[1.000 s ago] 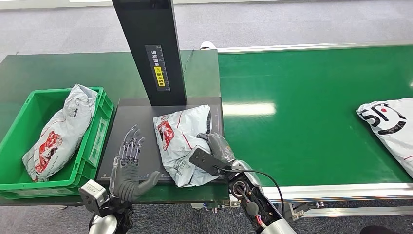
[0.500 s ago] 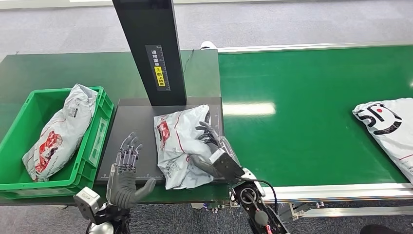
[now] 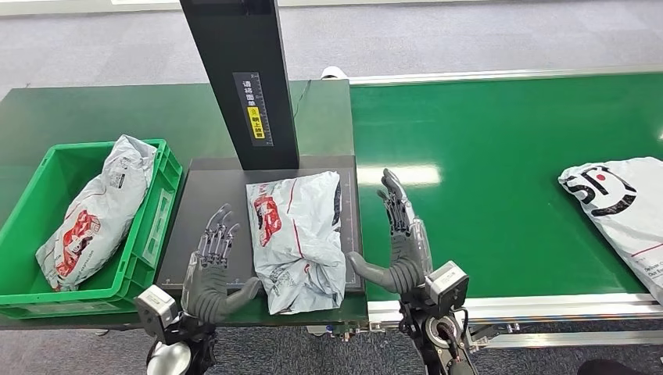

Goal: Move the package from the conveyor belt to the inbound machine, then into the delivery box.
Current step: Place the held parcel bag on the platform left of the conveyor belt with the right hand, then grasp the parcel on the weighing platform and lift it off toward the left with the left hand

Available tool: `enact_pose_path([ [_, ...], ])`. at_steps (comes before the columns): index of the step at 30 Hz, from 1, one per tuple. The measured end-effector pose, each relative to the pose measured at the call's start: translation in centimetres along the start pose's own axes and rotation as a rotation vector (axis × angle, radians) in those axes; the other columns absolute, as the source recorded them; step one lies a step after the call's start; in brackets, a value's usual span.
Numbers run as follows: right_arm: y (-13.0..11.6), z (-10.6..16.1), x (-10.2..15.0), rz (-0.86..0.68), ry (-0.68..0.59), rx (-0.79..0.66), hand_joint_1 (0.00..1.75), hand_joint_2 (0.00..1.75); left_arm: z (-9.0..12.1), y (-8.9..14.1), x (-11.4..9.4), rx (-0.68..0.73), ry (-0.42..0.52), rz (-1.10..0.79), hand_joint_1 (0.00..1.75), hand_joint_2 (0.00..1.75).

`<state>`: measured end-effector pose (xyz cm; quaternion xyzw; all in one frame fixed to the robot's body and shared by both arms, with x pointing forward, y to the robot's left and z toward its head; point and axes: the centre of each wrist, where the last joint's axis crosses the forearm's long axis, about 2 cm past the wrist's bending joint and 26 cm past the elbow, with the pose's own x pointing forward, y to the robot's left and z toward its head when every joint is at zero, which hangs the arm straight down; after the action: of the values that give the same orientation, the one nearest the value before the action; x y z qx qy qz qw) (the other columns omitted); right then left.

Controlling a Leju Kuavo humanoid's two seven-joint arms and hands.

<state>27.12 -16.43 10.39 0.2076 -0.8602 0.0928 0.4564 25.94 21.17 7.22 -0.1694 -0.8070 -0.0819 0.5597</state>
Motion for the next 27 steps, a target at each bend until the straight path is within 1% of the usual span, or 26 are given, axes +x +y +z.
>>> enact_pose_path([
  [10,-0.46,0.55,0.02,0.011,0.009,-0.011,0.00,1.75,-0.25,-0.11,-0.27,-0.014,0.011,-0.003,0.00,1.75],
  [27,-0.65,0.62,0.04,0.015,0.010,-0.016,0.00,1.75,-0.19,-0.13,-0.39,-0.015,0.016,-0.002,0.00,1.75],
])
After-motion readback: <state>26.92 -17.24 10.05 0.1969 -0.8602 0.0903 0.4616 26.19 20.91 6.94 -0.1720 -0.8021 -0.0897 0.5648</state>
